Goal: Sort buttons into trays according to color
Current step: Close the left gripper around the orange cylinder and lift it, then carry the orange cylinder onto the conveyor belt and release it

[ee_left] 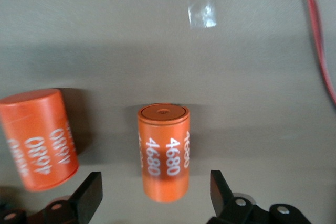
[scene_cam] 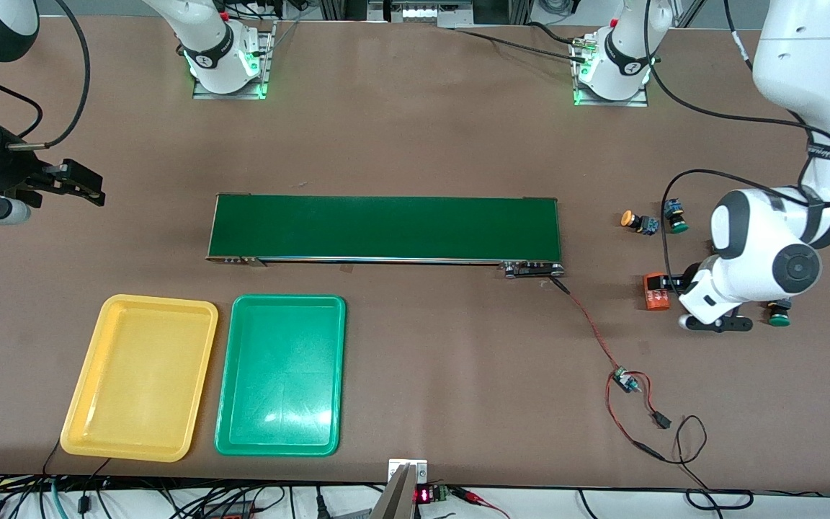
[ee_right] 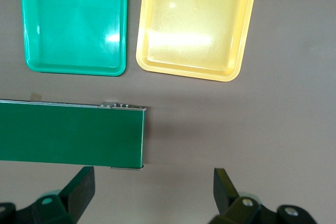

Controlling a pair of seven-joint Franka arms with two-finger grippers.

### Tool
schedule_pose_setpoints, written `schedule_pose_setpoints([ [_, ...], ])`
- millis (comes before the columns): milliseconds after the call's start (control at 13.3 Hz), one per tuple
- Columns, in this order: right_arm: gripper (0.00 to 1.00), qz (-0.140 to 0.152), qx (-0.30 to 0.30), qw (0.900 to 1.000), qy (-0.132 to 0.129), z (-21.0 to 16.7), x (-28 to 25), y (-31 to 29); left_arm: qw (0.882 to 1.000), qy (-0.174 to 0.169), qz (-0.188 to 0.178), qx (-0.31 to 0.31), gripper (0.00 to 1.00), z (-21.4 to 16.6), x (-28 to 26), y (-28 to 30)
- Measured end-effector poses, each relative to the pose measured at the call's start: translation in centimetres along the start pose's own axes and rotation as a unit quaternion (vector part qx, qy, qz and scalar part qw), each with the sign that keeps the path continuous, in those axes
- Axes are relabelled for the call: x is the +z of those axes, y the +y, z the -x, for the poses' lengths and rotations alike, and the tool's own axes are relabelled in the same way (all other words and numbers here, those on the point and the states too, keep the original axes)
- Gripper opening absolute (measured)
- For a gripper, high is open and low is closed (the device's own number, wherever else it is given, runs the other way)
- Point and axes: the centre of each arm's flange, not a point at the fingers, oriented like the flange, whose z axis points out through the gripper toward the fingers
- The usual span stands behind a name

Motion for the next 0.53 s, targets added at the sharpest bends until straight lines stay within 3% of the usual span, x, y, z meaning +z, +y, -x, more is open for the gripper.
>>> schedule_pose_setpoints([
  [150, 1.00, 0.000, 0.000, 1.000, 0.000, 0.0, 0.0, 0.0, 1.000, -0.008, 0.001, 0.004, 0.89, 0.1, 2.1, -0.1],
  [226, 1.00, 0.000, 0.000, 1.000, 0.000, 0.0, 0.0, 0.0, 1.000, -0.012, 0.001, 0.006, 0.82, 0.1, 2.5, 0.0],
  [451, 1.00, 0.000, 0.000, 1.000, 0.000, 0.0, 0.0, 0.0, 1.000, -0.015, 0.002, 0.016, 0.49, 0.1, 2.5, 0.3],
  [527, 1.00, 0.000, 0.000, 1.000, 0.000, 0.0, 0.0, 0.0, 1.000, -0.016, 0.002, 0.018, 0.49, 0.1, 2.4, 0.4],
])
